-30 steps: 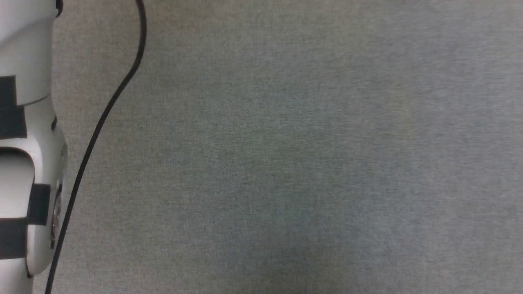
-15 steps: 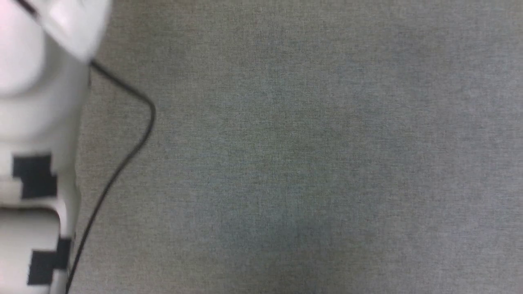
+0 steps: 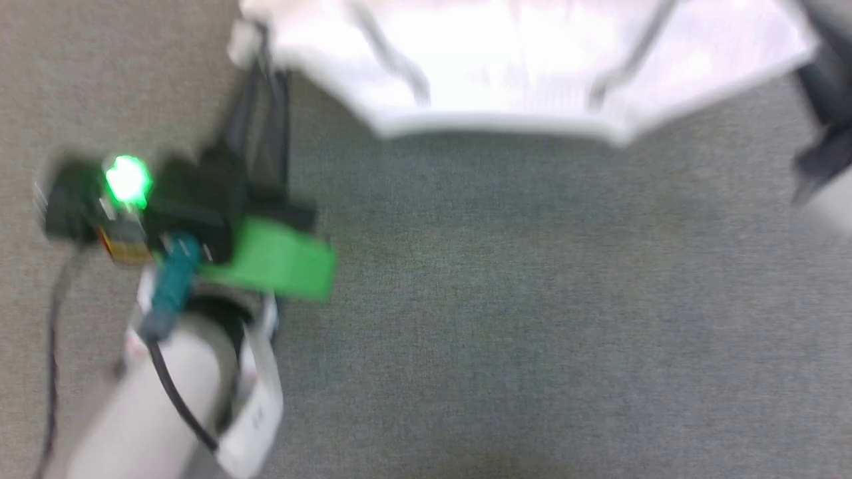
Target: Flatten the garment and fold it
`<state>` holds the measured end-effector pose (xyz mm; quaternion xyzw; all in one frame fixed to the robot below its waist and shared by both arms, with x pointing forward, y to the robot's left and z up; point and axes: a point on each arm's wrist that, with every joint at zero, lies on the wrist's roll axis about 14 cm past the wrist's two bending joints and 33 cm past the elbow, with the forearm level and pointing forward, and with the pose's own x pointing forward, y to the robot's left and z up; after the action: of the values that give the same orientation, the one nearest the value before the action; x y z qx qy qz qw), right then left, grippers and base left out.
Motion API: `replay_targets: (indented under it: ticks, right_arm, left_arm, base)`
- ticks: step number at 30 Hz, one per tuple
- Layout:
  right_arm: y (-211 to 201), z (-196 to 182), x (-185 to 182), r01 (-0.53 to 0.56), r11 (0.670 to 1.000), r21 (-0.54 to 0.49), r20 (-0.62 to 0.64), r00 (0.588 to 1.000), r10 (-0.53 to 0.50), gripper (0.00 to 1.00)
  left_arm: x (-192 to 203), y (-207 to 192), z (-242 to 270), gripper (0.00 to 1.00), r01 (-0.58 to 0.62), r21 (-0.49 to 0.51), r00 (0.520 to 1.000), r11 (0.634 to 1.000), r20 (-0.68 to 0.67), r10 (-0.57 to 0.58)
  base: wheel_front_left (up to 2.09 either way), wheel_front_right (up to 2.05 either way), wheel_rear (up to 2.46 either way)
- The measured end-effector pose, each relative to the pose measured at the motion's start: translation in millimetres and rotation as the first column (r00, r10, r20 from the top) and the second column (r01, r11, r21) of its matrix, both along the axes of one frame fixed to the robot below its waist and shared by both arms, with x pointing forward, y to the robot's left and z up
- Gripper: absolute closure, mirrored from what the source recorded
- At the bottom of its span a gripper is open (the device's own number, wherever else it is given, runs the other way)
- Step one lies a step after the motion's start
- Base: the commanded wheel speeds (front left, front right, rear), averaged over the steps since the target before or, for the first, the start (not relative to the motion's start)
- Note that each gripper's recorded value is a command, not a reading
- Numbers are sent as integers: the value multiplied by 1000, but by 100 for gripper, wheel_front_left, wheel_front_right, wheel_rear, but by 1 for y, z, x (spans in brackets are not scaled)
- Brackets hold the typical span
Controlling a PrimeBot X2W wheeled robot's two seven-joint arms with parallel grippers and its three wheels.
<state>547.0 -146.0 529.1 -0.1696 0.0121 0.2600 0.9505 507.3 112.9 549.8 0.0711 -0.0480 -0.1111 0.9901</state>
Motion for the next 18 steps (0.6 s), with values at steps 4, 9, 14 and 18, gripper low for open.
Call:
replay_targets:
  ticks: [4,9,14,18]
  right_arm:
    - [-3,-25,-40,29,999,24,-111,993,-26,100]
    - [-9,-57,-86,52,999,6,-250,967,-49,100]
    - [-16,-80,-123,52,998,-38,-351,934,-62,100]
    - [-22,-100,-158,41,997,-71,-460,885,-69,100]
  left_arm:
    - [-36,-2,-29,100,-2,-18,988,1000,-157,-1]
    - [-86,-10,-83,100,40,1,911,999,-411,-36]
    - [-139,-27,-128,100,128,-22,775,992,-621,-114]
    - [-171,-34,-144,100,179,-48,681,983,-715,-159]
  base:
    - [0,0,0]
    - [0,0,0]
    - [0,0,0]
    - [0,0,0]
